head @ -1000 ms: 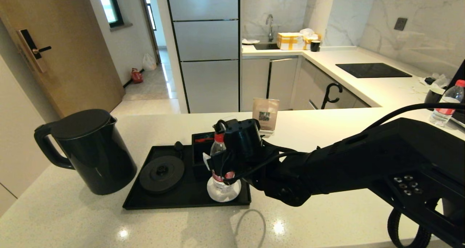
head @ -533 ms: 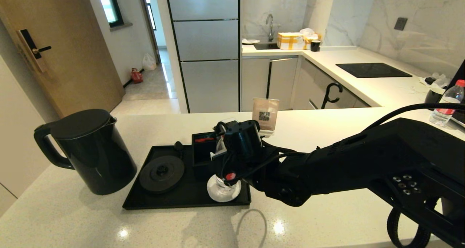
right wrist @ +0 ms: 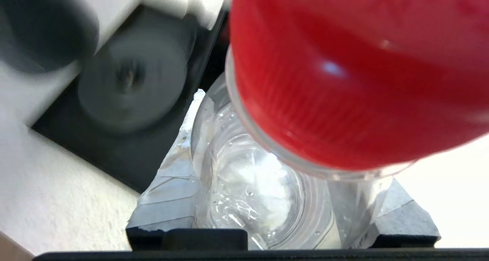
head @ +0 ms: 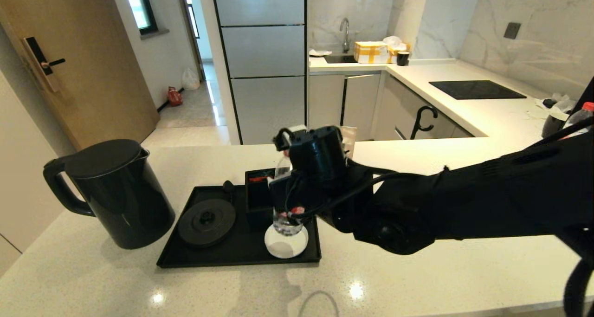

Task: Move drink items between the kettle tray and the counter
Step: Place it on the right

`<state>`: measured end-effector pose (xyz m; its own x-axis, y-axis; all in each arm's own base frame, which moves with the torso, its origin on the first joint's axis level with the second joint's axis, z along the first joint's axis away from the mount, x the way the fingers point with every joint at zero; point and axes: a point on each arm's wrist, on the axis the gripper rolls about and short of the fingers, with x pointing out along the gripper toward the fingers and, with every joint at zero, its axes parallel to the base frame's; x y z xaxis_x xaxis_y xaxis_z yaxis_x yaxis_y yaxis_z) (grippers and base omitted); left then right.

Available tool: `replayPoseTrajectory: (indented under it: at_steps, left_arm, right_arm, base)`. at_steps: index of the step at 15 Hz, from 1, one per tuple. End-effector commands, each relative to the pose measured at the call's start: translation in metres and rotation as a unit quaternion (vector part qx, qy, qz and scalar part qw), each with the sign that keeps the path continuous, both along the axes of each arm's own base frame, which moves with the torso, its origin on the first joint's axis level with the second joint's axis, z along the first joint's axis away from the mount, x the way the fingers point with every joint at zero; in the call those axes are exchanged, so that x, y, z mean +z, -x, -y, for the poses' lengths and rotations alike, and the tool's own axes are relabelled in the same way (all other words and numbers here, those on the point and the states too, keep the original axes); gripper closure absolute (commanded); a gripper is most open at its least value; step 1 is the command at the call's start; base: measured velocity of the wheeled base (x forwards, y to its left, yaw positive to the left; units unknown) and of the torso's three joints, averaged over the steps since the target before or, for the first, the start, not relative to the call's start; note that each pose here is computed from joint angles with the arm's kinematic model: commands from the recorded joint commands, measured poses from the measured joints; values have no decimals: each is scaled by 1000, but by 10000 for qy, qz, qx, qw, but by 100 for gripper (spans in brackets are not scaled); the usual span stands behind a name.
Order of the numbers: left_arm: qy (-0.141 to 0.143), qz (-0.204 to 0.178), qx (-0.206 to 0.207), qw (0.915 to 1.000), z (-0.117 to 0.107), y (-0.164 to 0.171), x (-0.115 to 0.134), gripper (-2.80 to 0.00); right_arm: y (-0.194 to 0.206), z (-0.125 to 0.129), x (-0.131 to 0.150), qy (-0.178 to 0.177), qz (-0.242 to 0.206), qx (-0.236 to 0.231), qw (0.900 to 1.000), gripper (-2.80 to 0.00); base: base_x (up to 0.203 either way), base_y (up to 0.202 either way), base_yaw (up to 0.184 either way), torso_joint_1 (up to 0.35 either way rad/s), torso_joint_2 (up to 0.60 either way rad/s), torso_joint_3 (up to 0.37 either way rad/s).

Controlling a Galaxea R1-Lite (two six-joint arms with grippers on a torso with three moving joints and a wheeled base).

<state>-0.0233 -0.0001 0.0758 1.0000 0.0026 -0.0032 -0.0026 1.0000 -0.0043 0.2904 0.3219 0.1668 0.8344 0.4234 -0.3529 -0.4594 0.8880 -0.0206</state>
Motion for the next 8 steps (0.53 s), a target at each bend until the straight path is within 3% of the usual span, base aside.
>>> replayPoseTrajectory:
  at_steps: [1,4,8]
  left_arm:
    - [2,-7,3,10000,0,0,0,0]
    - [2,-7,3,10000,0,0,0,0]
    - [2,-6,3,10000,0,0,0,0]
  right_arm:
    - [-5,33,41,-165,433,-814,9956,0]
    - [-34,77,25,145,309,-1799,9831,0]
    - [-53,131,-24,401,-182,-2290,9724,0]
  base:
    - [0,0,0,0,0,0]
    - [0,0,0,0,0,0]
    - [0,0,0,0,0,0]
